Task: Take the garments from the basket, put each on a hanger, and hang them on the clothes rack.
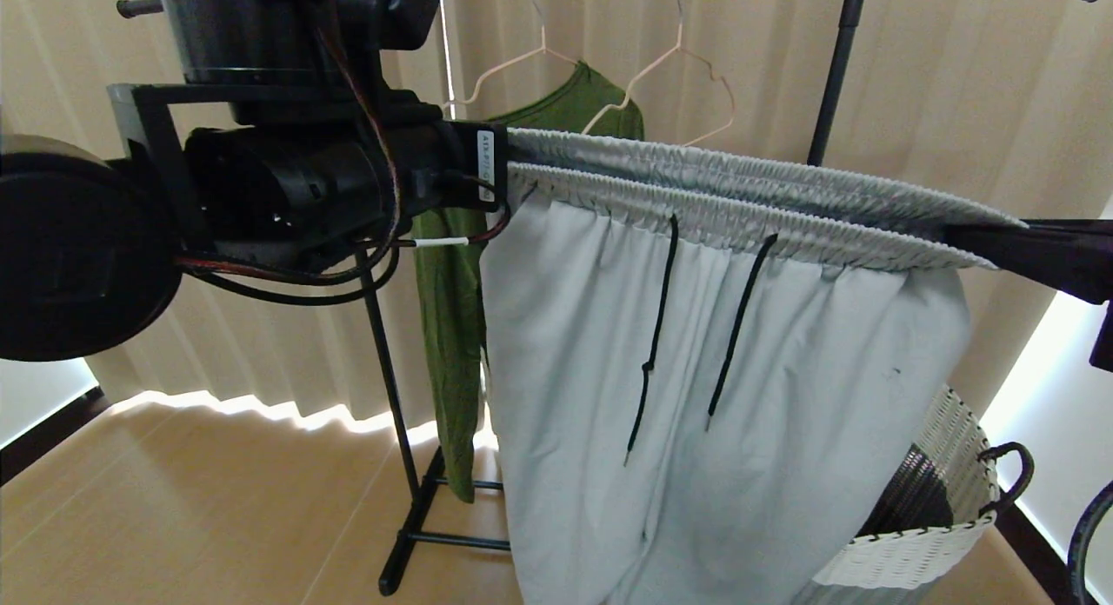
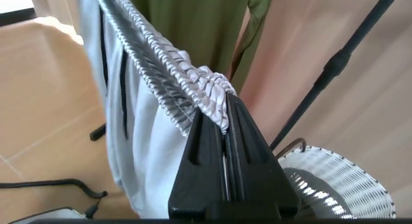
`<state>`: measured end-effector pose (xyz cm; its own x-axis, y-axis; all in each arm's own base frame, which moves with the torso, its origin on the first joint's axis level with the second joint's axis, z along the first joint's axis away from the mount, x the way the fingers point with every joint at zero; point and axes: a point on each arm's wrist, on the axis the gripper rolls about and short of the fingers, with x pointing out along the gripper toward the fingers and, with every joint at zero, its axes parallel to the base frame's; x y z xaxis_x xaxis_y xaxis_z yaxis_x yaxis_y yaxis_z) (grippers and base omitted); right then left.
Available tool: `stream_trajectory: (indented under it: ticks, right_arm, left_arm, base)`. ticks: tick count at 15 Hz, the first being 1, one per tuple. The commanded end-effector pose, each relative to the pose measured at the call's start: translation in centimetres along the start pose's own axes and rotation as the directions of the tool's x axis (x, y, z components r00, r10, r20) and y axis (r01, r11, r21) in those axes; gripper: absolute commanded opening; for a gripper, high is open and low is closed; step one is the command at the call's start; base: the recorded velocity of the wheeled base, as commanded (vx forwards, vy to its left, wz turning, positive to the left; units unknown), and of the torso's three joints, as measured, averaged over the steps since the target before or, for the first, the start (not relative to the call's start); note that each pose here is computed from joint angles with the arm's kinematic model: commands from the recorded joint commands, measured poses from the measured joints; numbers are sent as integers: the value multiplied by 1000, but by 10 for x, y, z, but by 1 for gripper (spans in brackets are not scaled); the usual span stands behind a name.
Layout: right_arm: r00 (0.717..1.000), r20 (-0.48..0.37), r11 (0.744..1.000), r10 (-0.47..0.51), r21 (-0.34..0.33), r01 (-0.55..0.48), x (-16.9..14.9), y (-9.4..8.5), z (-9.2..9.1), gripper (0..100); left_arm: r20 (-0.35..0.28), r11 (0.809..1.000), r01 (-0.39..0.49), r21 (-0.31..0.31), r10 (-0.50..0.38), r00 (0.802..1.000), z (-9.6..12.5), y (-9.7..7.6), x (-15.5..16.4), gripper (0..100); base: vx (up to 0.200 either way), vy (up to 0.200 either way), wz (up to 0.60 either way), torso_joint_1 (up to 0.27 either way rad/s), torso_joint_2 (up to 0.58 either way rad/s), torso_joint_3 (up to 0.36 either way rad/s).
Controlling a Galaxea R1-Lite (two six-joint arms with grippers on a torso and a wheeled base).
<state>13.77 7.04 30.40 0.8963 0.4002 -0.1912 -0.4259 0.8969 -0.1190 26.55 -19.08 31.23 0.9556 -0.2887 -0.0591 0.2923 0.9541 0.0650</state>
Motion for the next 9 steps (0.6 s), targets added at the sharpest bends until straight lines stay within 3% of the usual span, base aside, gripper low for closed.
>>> stream_trajectory:
  ticks: [1, 5, 9]
  right_arm:
    - [1000, 23, 1000, 1, 2, -1, -7, 0, 1, 0]
    - [999, 19, 999, -40, 11, 39, 24, -4, 1, 0]
    - [990, 90, 993, -112, 30, 110, 65, -17, 3, 0]
  left_arm:
    - [-17, 1000, -2, 6, 2, 1000, -6, -1, 6, 0]
    - [-11, 1000, 1, 5, -1, 1000, -2, 1, -2, 0]
    - [-62, 998, 60, 17, -59, 996, 4, 12, -35, 0]
  base:
    - [0, 0, 0, 0, 0, 0]
    - [0, 0, 0, 0, 0, 0]
    - [0, 0, 0, 0, 0, 0]
